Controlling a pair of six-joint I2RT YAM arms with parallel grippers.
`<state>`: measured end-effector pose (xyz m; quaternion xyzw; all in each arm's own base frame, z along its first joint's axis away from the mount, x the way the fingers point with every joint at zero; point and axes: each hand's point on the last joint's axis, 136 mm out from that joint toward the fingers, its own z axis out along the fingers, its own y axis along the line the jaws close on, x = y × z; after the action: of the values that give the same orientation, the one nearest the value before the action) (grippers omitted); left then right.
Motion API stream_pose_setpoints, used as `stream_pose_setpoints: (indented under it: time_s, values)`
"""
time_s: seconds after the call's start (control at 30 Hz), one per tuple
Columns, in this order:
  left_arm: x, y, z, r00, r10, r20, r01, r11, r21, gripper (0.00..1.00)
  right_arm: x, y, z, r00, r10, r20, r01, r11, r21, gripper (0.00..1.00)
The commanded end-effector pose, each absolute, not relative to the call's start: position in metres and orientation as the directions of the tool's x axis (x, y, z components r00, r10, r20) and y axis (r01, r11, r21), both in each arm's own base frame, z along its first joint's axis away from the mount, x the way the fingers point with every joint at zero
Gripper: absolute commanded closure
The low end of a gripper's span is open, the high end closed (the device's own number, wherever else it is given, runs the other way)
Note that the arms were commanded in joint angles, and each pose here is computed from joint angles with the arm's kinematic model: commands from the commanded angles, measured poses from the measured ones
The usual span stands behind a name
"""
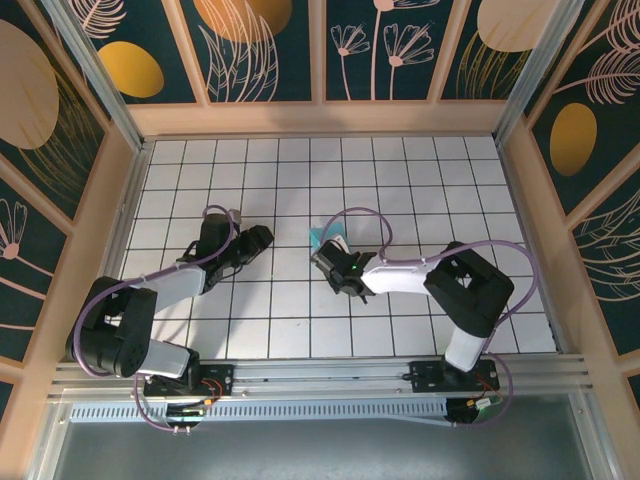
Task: Fold a paper plane with a square sheet of paper (fold left side to right side)
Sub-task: Fourth fold the wing at the center of the table.
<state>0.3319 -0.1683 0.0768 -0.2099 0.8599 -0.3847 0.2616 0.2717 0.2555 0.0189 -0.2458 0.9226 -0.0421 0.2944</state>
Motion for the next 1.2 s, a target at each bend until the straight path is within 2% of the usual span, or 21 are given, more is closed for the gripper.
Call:
stream_pose_setpoints:
  time_s: [0.0,0.5,1.17]
  values:
    - [0.327,-0.173,0.079,-0.784,-0.56,-0.268,-0.138,0.578,-0.805,0.49,0.267,0.259,0.02,-0.721,-0.457,-0.521,-0.465,0.877,-0.125,0.99]
    - [0.322,-0.197,0.072,-0.822,-0.517,-0.238,-0.116,0.561,-0.82,0.49,0.261,0.263,0.024,-0.807,-0.332,-0.489,-0.49,0.838,0.239,1.0]
    - [0.322,-0.249,0.07,-0.877,-0.433,-0.209,-0.069,0.543,-0.837,0.49,0.262,0.256,0.036,-0.884,-0.198,-0.424,-0.409,0.768,0.493,1.0]
